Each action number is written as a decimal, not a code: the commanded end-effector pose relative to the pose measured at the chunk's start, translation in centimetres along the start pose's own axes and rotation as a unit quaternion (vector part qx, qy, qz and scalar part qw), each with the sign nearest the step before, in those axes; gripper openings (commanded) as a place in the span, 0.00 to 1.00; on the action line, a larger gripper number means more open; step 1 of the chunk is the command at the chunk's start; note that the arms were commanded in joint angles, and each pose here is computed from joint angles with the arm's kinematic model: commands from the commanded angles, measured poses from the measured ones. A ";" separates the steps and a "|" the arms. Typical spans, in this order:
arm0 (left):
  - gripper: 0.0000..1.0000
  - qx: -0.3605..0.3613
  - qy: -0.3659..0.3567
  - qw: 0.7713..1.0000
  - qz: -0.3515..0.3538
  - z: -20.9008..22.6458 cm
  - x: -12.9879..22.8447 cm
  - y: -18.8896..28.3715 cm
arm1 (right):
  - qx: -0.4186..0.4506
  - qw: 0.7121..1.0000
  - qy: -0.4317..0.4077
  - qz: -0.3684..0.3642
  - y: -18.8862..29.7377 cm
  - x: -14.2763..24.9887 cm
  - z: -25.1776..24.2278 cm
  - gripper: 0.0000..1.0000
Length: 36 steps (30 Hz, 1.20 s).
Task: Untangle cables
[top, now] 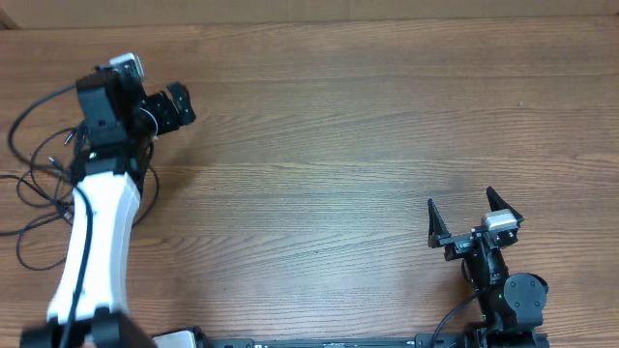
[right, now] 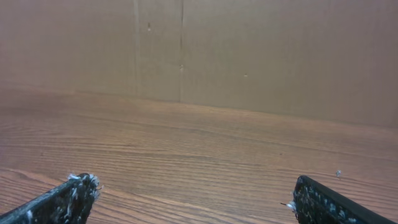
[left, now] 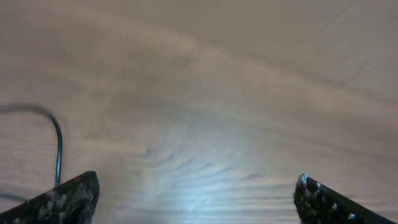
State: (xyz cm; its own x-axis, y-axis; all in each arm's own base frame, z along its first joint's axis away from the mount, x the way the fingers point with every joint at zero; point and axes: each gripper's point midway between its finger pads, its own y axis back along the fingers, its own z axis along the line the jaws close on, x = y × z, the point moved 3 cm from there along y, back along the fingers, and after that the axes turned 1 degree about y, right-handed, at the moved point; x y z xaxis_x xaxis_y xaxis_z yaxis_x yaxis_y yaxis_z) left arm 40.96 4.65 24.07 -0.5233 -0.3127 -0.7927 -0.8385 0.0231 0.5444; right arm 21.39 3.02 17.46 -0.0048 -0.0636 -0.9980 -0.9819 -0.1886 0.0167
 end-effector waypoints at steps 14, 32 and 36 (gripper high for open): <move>0.99 0.039 -0.028 0.990 -0.135 -3.4 -5.4 10.0 | 0.002 1.000 0.004 -0.001 0.0 0.2 0.0 1.00; 1.00 0.034 -0.041 0.985 -0.166 -2.2 3.8 8.5 | 0.002 1.000 0.004 -0.001 0.0 0.2 0.0 1.00; 0.99 0.054 -0.039 0.973 -0.223 -2.0 5.9 9.0 | 0.002 1.000 0.004 -0.001 0.0 0.2 0.0 1.00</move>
State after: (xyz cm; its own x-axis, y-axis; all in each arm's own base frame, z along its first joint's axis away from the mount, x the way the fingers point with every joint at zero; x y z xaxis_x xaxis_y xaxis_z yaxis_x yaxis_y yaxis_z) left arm 31.98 0.90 25.76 -0.1620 -0.2353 -0.9583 -0.9867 0.0292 0.1597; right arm 21.38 3.02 17.47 -0.0042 -0.0647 -0.9979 -0.9820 -0.1882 0.0164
